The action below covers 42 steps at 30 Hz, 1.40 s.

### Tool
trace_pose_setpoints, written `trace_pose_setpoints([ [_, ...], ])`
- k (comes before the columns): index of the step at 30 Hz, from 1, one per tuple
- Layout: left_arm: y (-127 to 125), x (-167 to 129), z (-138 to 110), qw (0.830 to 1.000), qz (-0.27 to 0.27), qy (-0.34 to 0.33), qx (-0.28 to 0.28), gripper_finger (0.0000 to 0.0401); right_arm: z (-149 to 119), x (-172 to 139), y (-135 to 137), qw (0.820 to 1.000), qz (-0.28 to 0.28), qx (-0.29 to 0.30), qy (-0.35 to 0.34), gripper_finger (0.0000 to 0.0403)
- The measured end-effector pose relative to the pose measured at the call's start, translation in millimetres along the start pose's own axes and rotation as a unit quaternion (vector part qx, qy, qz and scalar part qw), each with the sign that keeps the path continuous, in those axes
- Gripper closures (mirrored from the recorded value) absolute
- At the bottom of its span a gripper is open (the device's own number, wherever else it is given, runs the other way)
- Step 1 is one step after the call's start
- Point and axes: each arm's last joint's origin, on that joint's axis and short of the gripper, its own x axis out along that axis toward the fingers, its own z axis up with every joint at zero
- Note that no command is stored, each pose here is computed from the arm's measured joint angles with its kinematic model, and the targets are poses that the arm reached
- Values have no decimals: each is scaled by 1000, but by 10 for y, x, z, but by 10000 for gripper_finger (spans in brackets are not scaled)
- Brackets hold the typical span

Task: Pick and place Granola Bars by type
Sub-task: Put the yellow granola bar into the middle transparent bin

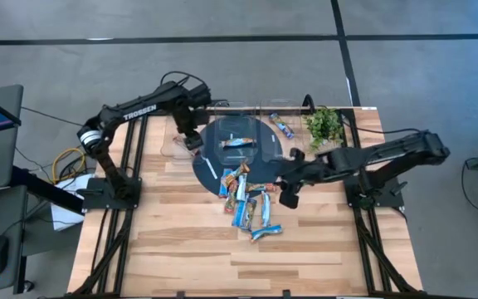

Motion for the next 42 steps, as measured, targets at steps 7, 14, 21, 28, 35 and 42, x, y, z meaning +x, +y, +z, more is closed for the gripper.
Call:
trace_pose_setpoints([
  [7,-572,-365,-109,990,-46,-101,92,221,-25,537,50,997,-5,-33,69,278],
  [14,-1082,-781,-498,968,-27,-187,163,221,-84,889,56,990,60,-29,128,278],
  [21,-1324,-1025,-846,955,47,-247,158,221,-87,947,216,984,111,42,131,278],
  [28,-1349,-1021,-1070,954,73,-255,143,221,-139,863,255,948,51,269,163,278],
  [35,-1287,-869,-1197,960,84,-220,153,221,-149,747,735,973,147,139,109,278],
  [42,-1240,-695,-1258,963,90,-193,165,221,-251,663,1021,990,130,16,58,278],
])
